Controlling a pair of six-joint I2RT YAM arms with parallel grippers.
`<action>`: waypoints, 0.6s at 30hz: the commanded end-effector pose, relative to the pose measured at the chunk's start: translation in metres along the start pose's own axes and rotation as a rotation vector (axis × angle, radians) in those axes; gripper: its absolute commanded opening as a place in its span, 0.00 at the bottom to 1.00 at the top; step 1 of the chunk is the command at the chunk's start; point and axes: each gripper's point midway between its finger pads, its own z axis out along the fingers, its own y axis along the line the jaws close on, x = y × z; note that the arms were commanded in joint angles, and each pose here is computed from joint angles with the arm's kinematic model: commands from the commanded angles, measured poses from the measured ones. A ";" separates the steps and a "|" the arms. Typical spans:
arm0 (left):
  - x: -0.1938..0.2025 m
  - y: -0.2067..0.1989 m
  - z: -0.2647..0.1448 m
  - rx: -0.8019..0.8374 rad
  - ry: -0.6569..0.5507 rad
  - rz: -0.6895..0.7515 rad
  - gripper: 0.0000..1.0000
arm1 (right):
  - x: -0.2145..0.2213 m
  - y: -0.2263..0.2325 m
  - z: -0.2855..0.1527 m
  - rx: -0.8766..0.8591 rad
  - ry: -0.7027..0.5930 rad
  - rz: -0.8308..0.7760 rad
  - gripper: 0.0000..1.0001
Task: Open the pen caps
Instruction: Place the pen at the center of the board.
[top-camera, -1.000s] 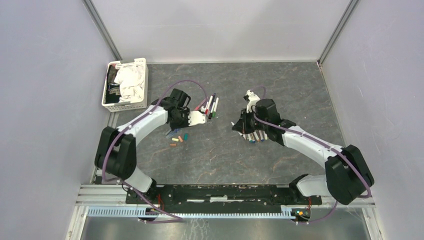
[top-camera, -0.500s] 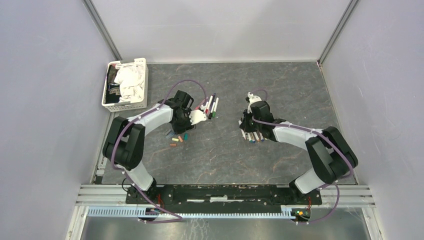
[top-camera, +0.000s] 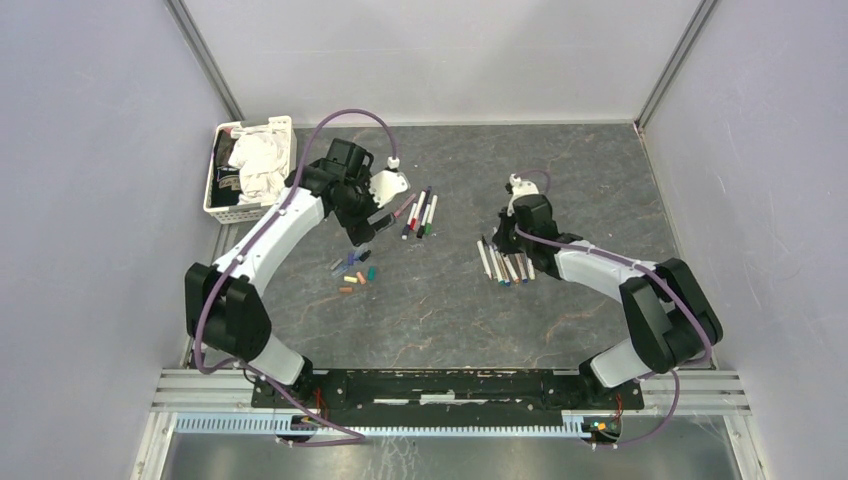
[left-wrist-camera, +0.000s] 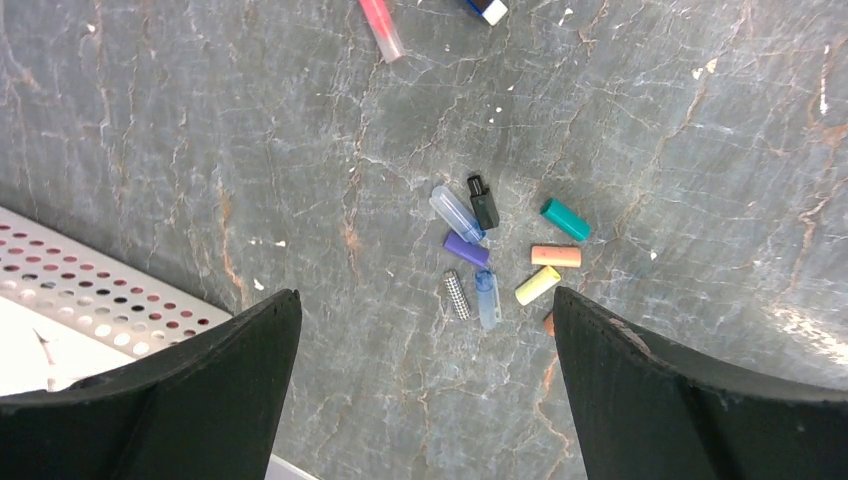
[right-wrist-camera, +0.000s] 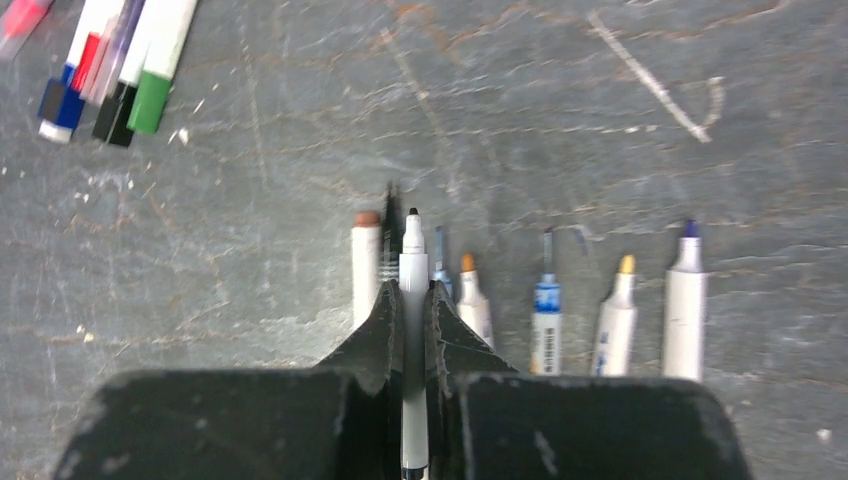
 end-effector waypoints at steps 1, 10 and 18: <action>-0.008 0.000 -0.036 -0.023 -0.031 -0.118 1.00 | -0.011 -0.021 -0.003 0.050 -0.030 0.000 0.01; -0.010 0.013 -0.076 -0.124 -0.081 -0.131 1.00 | 0.012 -0.038 0.008 0.089 0.043 0.001 0.16; -0.012 0.012 -0.088 -0.141 -0.105 -0.146 1.00 | 0.030 -0.053 0.008 0.129 0.088 0.015 0.31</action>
